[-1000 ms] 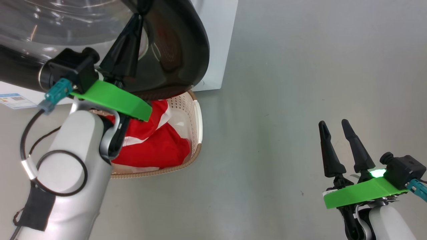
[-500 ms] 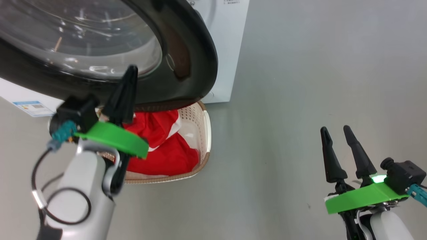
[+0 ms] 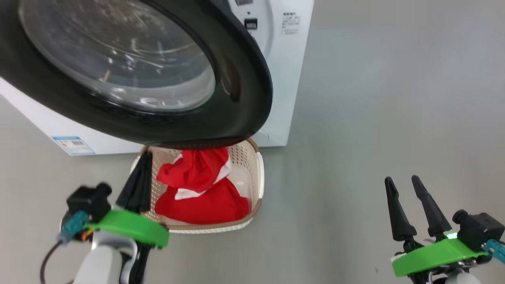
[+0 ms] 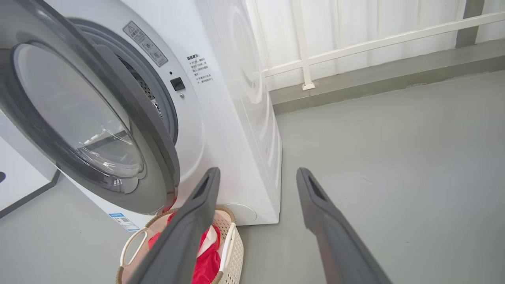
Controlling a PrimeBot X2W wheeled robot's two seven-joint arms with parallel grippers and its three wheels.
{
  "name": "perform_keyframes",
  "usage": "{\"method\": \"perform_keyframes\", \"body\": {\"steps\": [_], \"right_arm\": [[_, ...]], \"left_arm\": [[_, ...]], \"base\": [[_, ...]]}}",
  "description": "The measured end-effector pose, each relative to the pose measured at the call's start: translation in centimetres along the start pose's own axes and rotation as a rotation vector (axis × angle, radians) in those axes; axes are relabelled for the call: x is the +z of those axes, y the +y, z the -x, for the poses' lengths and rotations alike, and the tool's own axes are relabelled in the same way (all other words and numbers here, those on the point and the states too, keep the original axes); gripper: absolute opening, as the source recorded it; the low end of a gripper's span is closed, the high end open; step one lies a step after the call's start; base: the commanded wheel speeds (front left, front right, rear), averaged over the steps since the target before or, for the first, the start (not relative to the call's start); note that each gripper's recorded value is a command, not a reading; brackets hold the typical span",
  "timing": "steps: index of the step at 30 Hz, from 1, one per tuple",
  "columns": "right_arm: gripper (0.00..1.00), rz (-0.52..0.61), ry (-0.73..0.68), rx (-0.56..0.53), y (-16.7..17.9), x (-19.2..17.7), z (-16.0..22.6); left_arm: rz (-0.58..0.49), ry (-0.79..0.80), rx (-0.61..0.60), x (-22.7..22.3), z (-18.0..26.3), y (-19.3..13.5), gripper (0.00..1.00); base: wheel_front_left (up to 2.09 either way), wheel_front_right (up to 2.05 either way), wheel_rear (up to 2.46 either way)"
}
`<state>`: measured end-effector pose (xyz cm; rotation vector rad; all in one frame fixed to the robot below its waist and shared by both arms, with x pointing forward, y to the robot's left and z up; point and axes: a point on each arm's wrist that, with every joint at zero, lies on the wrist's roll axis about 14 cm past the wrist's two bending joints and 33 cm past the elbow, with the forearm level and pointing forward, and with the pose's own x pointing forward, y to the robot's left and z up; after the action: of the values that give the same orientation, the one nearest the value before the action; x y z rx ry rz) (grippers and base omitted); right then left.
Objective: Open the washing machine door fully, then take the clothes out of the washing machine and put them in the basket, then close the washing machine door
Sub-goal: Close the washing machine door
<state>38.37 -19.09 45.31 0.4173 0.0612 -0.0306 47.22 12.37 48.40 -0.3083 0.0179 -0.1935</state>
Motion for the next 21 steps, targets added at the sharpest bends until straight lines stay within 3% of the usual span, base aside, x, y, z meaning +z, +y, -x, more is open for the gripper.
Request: {"method": "perform_keyframes", "body": {"steps": [2, 21], "right_arm": [[1.0, 0.0, -0.002, 0.005, 0.1, 0.1, 0.3], [1.0, 0.012, -0.004, 0.03, 0.6, 0.4, 3.8]], "left_arm": [[-0.005, 0.002, 0.024, 0.0, 1.1, 0.7, 1.0], [-0.091, -0.007, 0.16, 0.4, 9.5, 4.2, 1.0]], "base": [[0.0, 0.0, 0.0], [0.0, 0.0, 0.0]]}}
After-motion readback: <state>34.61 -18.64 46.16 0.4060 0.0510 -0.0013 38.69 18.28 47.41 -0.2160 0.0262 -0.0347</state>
